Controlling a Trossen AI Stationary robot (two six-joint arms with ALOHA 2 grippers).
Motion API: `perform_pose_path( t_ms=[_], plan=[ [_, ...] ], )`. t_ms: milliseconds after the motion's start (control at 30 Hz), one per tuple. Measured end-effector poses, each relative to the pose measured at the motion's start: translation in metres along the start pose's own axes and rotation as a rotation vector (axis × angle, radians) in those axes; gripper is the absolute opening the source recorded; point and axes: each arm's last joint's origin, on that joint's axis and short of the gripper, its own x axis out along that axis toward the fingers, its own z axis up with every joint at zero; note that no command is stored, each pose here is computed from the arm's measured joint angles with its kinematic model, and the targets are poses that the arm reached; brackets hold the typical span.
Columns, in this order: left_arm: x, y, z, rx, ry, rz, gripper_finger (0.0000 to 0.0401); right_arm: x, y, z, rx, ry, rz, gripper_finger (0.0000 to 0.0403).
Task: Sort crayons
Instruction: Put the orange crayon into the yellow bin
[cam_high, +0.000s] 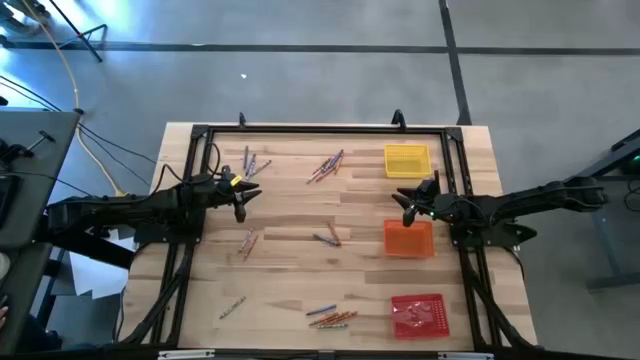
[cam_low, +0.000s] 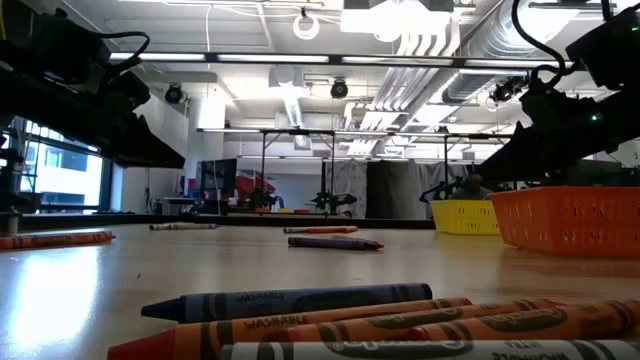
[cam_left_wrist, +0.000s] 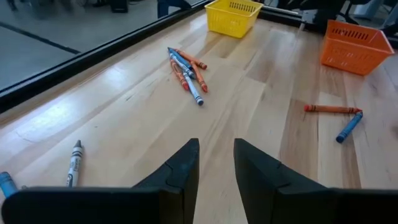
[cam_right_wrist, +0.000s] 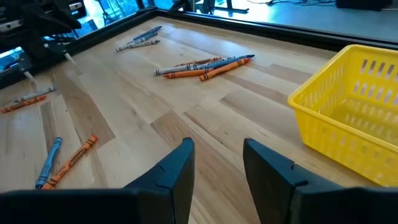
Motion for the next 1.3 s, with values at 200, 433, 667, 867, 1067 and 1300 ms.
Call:
perform_pose_path(
  t_ms=[200,433,667,867,1067,1300],
  plan=[
    [0.000,0.000,0.000,-0.049,0.000,0.000,0.0087,0.000,0.000,0.000,0.100,0.007,0.011,0.0133],
    [0.000,0.000,0.000,-0.054,-0.003,0.014,0.0087,0.000,0.002,0.003,0.133,-0.009,0.011,0.0133],
    [0.000,0.002,0.000,-0.054,-0.015,0.085,0.0087,-0.003,0.019,0.040,0.116,-0.117,0.028,0.0133],
    [0.000,0.004,0.004,-0.047,-0.056,0.138,0.0087,-0.006,0.043,0.089,-0.031,-0.165,0.029,0.0133],
    [-0.001,0.003,0.009,-0.042,-0.110,0.134,0.0087,-0.005,0.065,0.133,-0.183,-0.127,-0.053,0.0133],
    [-0.001,0.003,0.011,-0.053,-0.131,0.132,0.0087,0.022,0.078,0.158,-0.139,-0.005,-0.154,0.0133]
  ],
)
